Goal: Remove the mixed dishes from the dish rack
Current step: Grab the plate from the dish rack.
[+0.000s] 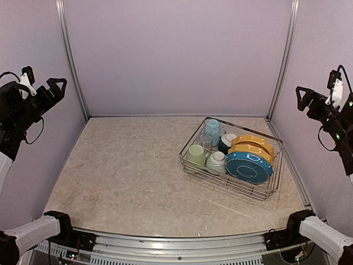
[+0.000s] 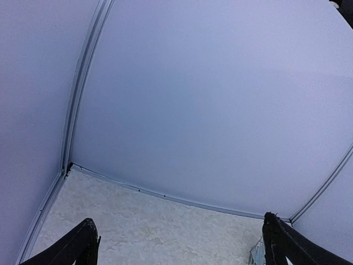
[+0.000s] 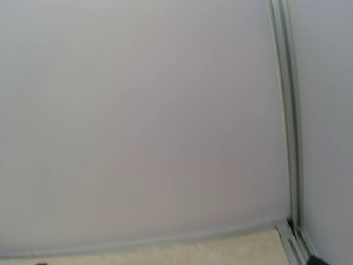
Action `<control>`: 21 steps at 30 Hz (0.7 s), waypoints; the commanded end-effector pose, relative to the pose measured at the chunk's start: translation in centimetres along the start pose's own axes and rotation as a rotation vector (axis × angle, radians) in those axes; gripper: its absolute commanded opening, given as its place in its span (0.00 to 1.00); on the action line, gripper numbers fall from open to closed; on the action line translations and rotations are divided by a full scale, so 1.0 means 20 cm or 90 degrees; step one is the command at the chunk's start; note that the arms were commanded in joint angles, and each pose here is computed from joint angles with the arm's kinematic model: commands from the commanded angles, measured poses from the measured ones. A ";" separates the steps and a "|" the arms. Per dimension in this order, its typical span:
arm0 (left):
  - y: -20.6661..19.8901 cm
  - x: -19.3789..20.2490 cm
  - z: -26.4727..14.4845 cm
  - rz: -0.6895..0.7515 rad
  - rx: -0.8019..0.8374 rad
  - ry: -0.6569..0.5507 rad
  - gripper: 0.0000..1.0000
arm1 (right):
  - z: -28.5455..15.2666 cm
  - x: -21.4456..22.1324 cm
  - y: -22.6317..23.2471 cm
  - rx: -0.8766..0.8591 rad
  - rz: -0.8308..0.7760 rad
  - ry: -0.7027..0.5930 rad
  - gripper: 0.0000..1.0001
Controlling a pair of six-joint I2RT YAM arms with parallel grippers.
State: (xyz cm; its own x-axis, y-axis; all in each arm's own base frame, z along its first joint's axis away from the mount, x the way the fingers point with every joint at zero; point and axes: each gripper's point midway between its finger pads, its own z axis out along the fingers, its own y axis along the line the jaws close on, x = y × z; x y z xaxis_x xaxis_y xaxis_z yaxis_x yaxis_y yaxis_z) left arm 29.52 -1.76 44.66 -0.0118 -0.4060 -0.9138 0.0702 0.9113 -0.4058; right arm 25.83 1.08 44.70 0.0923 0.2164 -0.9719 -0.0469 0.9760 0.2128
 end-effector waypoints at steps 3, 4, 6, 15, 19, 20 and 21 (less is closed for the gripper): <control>0.08 0.08 0.02 -0.116 0.002 0.074 0.99 | 0.14 0.20 -0.10 0.066 -0.019 0.143 1.00; 0.10 0.09 0.03 -0.130 0.001 0.082 0.99 | 0.16 0.24 -0.11 0.071 -0.023 0.163 1.00; 0.12 0.11 0.04 -0.155 -0.002 0.097 0.99 | 0.19 0.30 -0.14 0.084 -0.026 0.200 1.00; 0.20 0.28 0.12 -0.292 0.010 0.201 0.99 | 0.24 0.65 -0.30 0.175 -0.051 0.386 1.00; 0.17 0.36 0.15 -0.321 0.061 0.251 0.99 | 0.23 0.75 -0.27 0.131 -0.086 0.435 1.00; 0.15 0.37 0.15 -0.323 0.074 0.261 0.99 | 0.24 0.75 -0.26 0.125 -0.089 0.440 1.00; 0.14 0.38 0.15 -0.325 0.085 0.270 0.99 | 0.24 0.77 -0.26 0.119 -0.093 0.444 1.00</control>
State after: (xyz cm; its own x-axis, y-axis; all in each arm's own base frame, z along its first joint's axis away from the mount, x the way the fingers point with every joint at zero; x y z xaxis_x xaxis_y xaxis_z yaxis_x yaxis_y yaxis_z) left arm 32.90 -0.38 37.35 -0.3562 -0.7090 -0.6087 0.0059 0.6497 -0.7602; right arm 32.83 -0.70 30.12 -0.5213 0.1332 -0.8429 0.1389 0.9878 0.0702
